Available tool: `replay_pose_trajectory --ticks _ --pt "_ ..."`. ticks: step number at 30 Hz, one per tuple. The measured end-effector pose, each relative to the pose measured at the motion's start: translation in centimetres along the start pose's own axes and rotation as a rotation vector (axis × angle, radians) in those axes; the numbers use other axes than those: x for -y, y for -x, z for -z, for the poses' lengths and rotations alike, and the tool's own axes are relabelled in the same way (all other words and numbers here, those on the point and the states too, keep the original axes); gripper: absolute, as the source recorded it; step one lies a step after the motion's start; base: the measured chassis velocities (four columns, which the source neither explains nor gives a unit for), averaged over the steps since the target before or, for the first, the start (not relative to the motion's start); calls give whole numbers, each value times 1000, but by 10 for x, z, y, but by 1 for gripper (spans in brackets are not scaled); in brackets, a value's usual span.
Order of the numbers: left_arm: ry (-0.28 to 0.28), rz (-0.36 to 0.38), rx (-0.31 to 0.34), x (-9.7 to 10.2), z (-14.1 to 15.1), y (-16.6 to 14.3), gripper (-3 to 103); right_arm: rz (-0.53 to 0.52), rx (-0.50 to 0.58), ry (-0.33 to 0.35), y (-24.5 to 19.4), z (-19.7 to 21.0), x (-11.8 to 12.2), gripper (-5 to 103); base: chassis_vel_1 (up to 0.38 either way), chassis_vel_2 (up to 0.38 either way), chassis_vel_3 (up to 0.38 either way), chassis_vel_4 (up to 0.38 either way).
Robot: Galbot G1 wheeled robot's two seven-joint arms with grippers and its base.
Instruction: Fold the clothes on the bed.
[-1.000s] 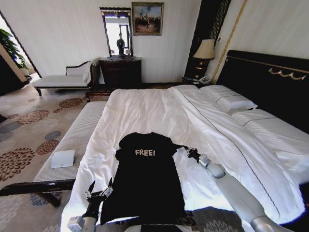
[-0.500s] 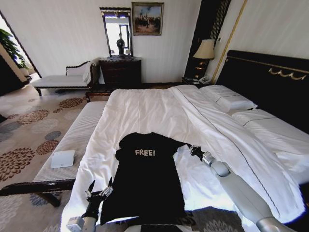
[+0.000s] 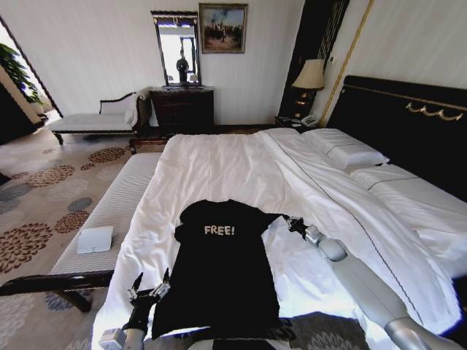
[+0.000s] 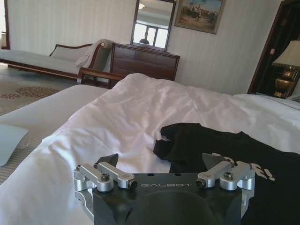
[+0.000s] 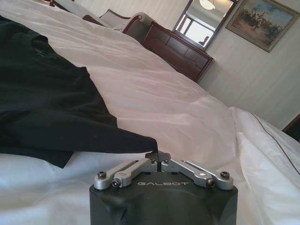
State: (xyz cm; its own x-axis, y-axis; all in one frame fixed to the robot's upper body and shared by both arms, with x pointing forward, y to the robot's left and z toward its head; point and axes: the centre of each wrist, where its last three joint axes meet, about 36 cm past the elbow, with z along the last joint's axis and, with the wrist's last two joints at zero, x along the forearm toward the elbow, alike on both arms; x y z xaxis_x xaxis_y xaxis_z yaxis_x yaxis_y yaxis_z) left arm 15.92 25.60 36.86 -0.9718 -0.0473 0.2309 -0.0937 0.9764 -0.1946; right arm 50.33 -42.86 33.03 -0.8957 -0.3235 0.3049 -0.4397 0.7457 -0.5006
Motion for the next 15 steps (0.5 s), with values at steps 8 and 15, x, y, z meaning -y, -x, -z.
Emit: replay_pose_trajectory --ticks 8,15 --pt "-1 0 0 0 0 -1 100 0 -10 -14 4 1 4 0 0 0 0 0" --pt "-1 2 3 1 1 -1 100 12 -15 -25 6 2 5 0 0 0 0 0"
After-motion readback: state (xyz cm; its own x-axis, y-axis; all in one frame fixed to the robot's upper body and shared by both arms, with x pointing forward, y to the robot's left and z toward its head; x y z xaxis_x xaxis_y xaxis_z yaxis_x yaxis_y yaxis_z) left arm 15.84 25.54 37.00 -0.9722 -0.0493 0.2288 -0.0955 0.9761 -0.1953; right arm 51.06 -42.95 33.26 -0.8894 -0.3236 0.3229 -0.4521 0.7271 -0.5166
